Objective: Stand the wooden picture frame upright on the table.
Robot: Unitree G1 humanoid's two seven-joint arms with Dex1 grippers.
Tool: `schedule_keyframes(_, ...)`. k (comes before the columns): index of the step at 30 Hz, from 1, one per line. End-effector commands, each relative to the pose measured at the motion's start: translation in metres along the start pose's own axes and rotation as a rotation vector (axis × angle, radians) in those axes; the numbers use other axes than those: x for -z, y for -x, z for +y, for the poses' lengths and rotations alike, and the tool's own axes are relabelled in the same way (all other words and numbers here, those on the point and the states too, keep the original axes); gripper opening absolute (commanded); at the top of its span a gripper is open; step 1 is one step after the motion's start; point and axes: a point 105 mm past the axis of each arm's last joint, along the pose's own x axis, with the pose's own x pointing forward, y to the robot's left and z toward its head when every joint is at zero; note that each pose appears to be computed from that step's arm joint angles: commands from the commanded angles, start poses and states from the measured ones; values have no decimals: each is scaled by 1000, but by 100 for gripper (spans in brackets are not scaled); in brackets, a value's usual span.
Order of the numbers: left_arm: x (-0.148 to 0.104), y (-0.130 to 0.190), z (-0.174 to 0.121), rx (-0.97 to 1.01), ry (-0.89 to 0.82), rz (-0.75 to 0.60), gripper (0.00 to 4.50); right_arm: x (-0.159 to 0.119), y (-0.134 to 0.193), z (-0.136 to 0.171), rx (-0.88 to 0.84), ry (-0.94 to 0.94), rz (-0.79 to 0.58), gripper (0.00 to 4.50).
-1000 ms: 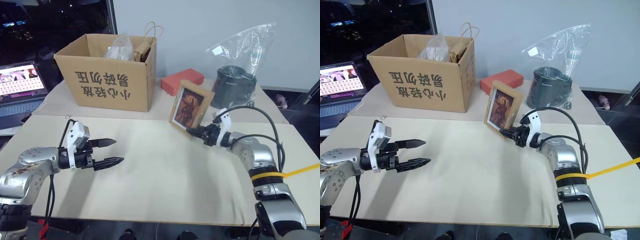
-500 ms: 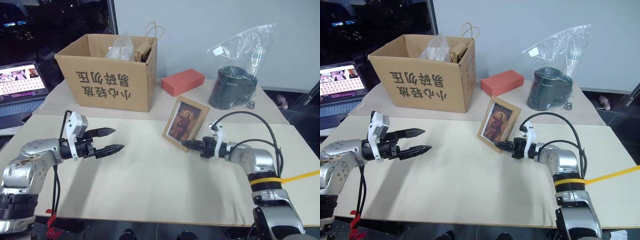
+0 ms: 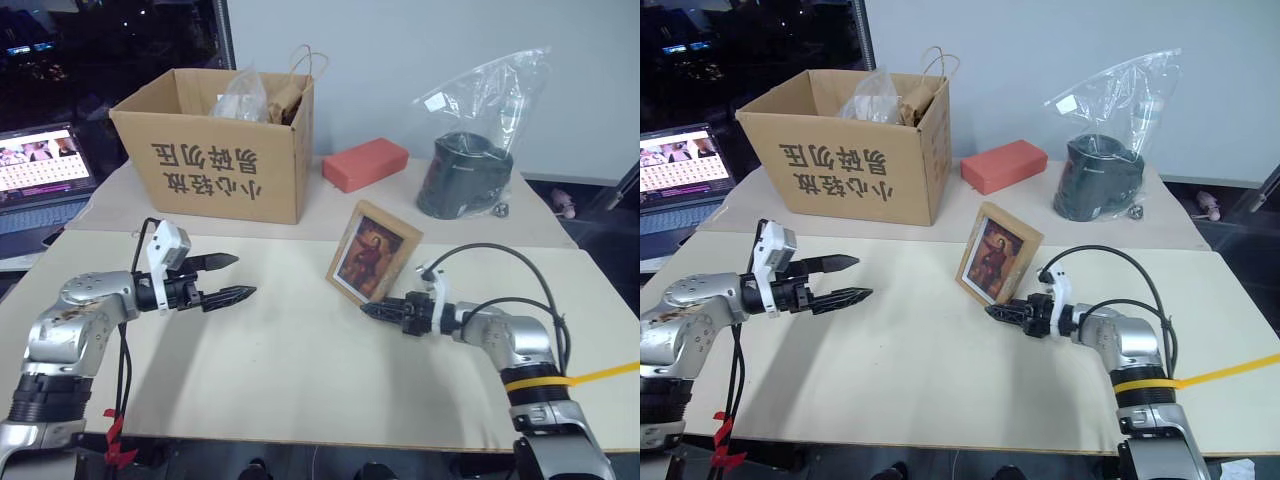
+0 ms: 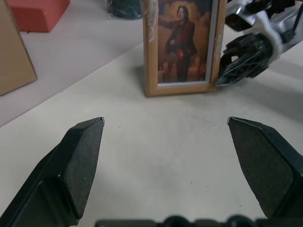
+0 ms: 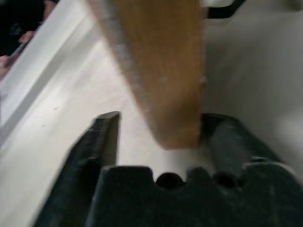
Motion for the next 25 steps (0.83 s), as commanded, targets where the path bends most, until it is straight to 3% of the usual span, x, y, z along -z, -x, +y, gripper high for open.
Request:
schedule_keyframes(1, -11, 0, 4, -5, -47, -24, 450, -5, 34, -14, 87, 4, -41, 448)
schedule_keyframes(6, 12, -5, 4, -64, -38, 23, 450, 3, 95, -5, 224, 263, -42, 448)
schedule_keyframes(11, 23, -14, 7, -168, -66, 3, 450, -5, 113, 15, 330, 537, -116, 448)
schedule_keyframes(13, 43, -22, 4, -177, -17, 73, 450, -14, 116, 23, 417, 643, -163, 448)
schedule_keyframes(18, 64, -30, 8, -276, 9, 125, 450, -23, 118, 30, 552, 675, -269, 448)
schedule_keyframes(25, 62, -44, -8, -284, 97, 40, 450, -13, 97, 25, 596, 649, -286, 448)
